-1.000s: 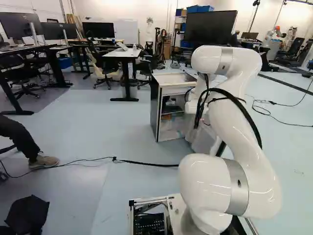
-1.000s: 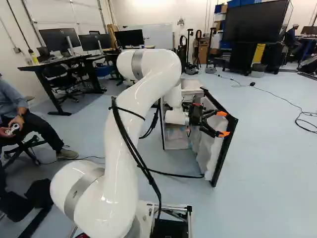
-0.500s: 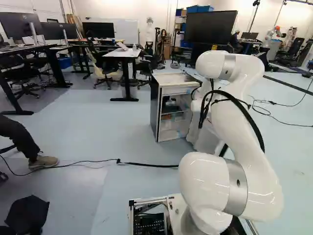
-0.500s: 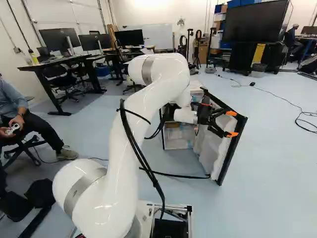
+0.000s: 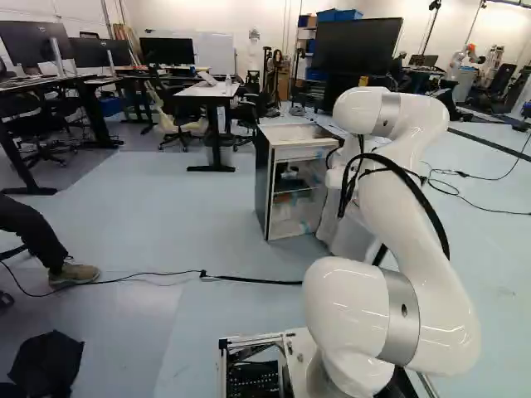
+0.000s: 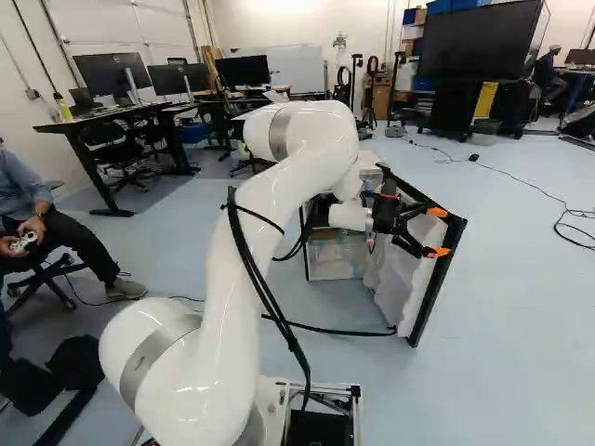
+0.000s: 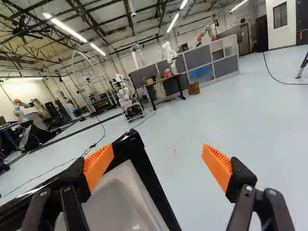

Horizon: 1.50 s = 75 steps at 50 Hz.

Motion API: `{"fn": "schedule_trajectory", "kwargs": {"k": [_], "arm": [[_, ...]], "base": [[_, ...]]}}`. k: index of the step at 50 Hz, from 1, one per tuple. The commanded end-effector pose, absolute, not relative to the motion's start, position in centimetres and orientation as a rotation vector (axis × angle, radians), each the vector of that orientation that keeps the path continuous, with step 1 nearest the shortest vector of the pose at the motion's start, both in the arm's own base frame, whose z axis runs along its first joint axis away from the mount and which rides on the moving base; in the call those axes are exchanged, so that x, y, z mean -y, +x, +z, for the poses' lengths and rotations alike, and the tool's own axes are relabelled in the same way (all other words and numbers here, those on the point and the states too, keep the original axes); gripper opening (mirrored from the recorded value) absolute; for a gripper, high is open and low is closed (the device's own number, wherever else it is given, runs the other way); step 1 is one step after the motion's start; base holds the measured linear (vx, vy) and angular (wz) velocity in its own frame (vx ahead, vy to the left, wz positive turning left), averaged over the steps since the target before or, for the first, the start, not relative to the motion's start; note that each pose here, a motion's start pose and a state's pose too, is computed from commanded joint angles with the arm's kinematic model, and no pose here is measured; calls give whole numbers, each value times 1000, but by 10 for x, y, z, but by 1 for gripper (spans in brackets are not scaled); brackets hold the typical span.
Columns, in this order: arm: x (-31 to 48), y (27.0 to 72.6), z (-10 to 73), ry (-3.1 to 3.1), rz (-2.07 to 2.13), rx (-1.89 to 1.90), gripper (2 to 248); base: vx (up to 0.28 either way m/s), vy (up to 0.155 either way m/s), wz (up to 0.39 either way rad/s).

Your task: Open the fridge door

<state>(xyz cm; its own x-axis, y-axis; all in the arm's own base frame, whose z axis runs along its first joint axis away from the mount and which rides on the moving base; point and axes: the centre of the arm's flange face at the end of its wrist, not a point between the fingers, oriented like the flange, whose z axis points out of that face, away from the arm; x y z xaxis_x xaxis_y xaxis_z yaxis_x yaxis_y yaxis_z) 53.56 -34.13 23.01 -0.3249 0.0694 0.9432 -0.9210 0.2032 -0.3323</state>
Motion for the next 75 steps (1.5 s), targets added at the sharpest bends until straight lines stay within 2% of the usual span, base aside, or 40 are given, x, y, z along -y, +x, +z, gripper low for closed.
{"fn": "schedule_trajectory", "kwargs": {"k": [75], "arm": [[341,536,230,844,1298,1517,247]], "base": [[0,0,0]]}}
